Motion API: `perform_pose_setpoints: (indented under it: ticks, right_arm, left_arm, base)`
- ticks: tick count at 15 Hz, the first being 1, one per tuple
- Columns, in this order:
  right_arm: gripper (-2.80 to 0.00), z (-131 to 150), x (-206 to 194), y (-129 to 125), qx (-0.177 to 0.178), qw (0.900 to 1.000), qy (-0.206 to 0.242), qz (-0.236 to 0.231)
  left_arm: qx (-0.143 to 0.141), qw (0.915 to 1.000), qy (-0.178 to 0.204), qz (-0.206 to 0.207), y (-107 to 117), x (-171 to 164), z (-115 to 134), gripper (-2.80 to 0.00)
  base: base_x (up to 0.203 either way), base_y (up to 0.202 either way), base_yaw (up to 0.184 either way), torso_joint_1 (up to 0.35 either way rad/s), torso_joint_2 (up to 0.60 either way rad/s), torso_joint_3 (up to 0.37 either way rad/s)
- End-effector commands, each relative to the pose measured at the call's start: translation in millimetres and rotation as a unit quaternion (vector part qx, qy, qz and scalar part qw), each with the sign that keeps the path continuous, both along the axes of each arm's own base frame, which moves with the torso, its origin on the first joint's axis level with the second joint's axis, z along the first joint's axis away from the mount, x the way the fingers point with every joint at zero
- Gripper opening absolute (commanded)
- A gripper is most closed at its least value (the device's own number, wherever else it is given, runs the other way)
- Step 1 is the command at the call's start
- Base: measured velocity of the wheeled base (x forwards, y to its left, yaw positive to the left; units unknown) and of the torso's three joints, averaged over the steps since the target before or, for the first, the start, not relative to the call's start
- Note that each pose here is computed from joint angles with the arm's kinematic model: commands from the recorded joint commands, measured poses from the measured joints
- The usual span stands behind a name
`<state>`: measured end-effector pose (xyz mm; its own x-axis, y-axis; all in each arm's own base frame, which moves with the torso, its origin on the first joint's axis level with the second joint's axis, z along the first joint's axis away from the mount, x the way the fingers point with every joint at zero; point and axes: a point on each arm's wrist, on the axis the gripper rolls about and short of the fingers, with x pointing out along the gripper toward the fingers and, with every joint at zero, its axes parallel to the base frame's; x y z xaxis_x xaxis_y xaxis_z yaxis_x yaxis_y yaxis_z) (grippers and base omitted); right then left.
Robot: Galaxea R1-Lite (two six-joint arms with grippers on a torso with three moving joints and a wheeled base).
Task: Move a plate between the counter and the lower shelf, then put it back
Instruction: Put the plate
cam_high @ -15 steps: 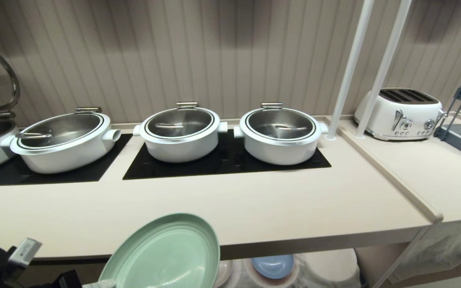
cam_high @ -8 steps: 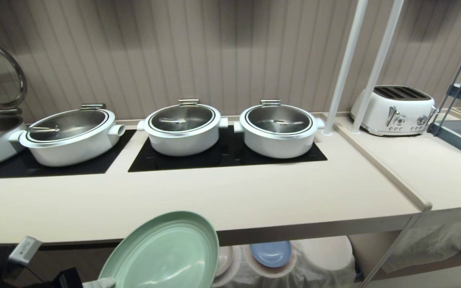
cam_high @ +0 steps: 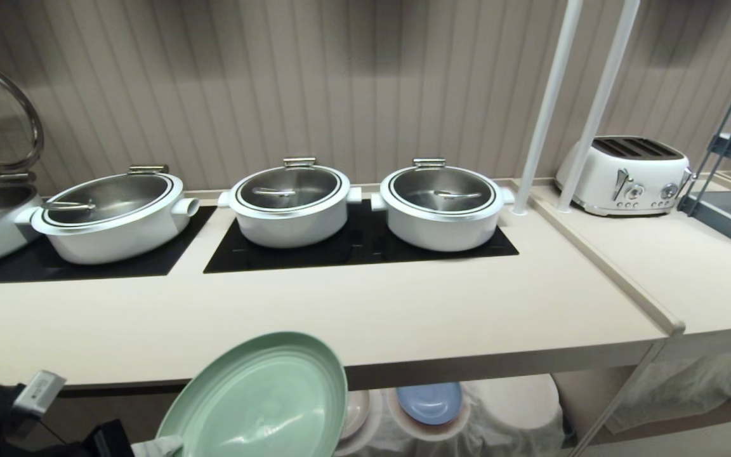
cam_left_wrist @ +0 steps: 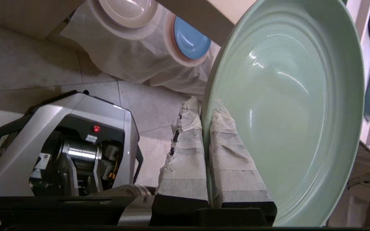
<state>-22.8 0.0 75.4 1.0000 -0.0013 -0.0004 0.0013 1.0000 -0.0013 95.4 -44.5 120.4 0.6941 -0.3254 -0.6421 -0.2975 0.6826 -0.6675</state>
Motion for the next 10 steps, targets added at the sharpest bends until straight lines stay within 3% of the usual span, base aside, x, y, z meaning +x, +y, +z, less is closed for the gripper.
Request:
perform_pose_setpoints:
  ticks: [1,5,10]
  right_arm:
    - [-2.80,0.0,0.0,0.0,0.000,1.000,0.000,0.000]
    - [-2.80,0.0,0.0,0.0,0.000,1.000,0.000,0.000]
    - [-2.80,0.0,0.0,0.0,0.000,1.000,0.000,0.000]
  left_arm:
    - [0.009,0.9996,0.004,0.025,2.1,11.8,2.9,-2.80]
    - [0.084,0.9949,-0.006,0.055,17.3,50.5,11.8,-2.80]
    - [0.131,0.9836,-0.017,0.122,26.7,107.3,29.2,-2.80]
  base:
    - [0.000,0.000,0.000,0.000,0.00,0.000]
    - [0.000,0.000,0.000,0.000,0.00,0.000]
    - [0.000,0.000,0.000,0.000,0.00,0.000]
